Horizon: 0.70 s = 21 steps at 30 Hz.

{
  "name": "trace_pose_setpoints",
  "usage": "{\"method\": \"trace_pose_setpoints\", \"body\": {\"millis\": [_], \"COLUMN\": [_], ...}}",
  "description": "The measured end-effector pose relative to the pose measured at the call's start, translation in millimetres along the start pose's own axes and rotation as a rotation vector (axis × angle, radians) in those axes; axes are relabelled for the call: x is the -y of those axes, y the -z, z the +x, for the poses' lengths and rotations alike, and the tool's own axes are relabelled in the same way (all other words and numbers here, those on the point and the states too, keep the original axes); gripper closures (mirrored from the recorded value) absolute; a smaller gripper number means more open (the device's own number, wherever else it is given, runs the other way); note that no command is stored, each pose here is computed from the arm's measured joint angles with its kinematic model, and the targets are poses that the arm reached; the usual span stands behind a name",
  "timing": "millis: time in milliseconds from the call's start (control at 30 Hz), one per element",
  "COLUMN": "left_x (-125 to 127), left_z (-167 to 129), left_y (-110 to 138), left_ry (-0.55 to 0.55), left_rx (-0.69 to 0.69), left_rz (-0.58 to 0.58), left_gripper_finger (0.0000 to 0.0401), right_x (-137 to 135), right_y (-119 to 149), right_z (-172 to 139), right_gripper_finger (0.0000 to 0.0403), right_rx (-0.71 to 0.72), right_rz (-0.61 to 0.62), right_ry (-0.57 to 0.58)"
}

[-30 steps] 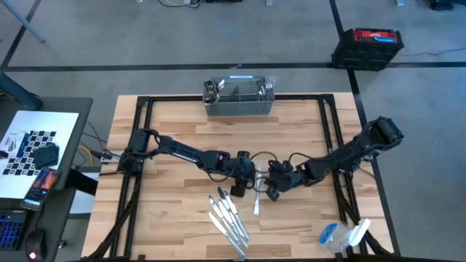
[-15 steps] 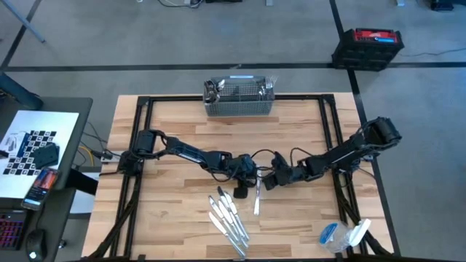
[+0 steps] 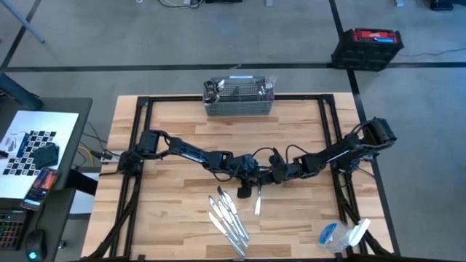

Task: Sort silverware
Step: Put the silver table knife into the gray organizer

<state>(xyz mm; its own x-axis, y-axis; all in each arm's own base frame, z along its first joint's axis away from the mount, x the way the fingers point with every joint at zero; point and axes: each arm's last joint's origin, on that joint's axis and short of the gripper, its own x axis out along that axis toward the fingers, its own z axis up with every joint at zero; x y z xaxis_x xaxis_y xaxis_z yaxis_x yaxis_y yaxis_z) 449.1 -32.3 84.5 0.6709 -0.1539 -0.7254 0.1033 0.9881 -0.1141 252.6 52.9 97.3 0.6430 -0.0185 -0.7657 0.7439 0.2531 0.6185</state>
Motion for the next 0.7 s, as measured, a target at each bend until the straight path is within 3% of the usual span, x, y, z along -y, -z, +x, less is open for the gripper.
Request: {"method": "trace_pose_setpoints", "body": {"millis": [700], "left_x": [0], "left_z": [8], "left_y": [-1], "left_ry": [0.025], "left_rx": [0.058], "left_rz": [0.018], "left_gripper_finger": [0.0264], "right_x": [3], "right_y": [4], "right_z": [10], "right_gripper_finger": [0.0287], "right_rx": [0.084], "right_rz": [0.009], "right_ry": [-0.002]}}
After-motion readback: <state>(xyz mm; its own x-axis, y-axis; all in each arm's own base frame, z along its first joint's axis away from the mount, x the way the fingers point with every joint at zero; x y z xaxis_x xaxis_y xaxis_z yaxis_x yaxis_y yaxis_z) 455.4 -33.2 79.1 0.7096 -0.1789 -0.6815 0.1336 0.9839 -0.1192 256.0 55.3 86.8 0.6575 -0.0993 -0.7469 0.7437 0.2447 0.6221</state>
